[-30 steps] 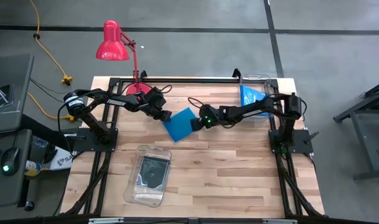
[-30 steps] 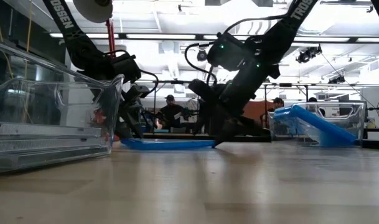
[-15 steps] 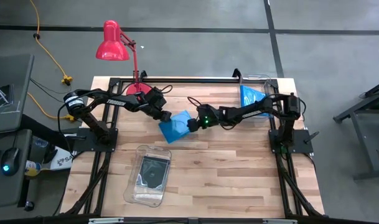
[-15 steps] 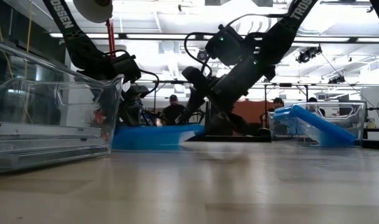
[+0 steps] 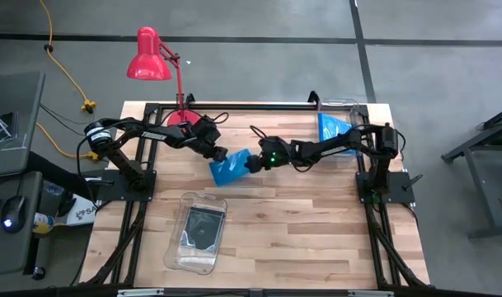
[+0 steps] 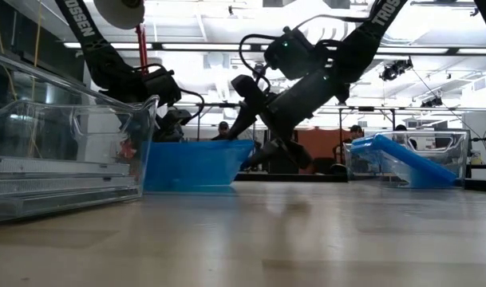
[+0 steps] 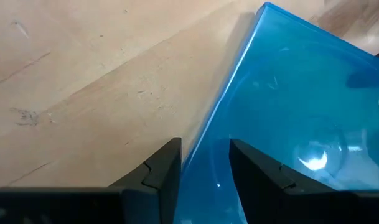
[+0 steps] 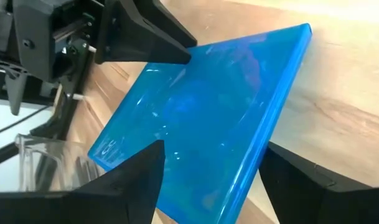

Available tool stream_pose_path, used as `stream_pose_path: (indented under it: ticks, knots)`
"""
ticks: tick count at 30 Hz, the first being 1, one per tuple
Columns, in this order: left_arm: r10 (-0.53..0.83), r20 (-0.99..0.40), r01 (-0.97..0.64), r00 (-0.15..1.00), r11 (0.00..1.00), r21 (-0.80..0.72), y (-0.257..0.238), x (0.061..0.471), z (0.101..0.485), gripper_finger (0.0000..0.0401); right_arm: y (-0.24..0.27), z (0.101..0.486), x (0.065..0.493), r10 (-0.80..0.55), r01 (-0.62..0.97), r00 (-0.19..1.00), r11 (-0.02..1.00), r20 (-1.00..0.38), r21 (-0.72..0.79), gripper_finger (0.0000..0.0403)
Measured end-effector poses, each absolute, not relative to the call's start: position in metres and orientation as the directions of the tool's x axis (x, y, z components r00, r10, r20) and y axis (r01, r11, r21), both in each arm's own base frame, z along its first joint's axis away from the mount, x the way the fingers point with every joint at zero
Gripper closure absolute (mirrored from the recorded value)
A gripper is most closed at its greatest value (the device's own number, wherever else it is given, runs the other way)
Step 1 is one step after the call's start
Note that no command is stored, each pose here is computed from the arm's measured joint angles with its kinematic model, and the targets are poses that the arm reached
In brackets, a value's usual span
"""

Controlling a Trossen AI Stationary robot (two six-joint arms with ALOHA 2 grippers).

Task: Pick & place jewel cases by type
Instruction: Put the blue cd case into the top transparent bin

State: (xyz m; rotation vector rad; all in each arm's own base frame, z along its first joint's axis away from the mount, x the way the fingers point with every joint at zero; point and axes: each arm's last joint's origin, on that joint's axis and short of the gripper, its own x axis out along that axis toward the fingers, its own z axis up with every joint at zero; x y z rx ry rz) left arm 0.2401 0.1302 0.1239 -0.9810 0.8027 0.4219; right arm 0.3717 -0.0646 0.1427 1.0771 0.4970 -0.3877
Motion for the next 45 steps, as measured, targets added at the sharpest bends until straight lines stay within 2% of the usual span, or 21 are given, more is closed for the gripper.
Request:
stream_pose_path:
  ticks: [21,45]
  knots:
    - [-0.019,-0.759,-0.645,0.651,0.513,-0.566,0.1309,0.2409,0.1239,0.0268,-0.0593,0.1484,0.3756,-0.001,0.481,0.861,0.329,-0.509,0.813,0.0166]
    - [0.0,-0.743,-0.636,0.669,0.519,-0.572,0.1323,0.2428,0.1253,0.0268,-0.0582,0.1437,0.3724,0.028,0.517,0.828,0.347,-0.559,0.783,0.0288]
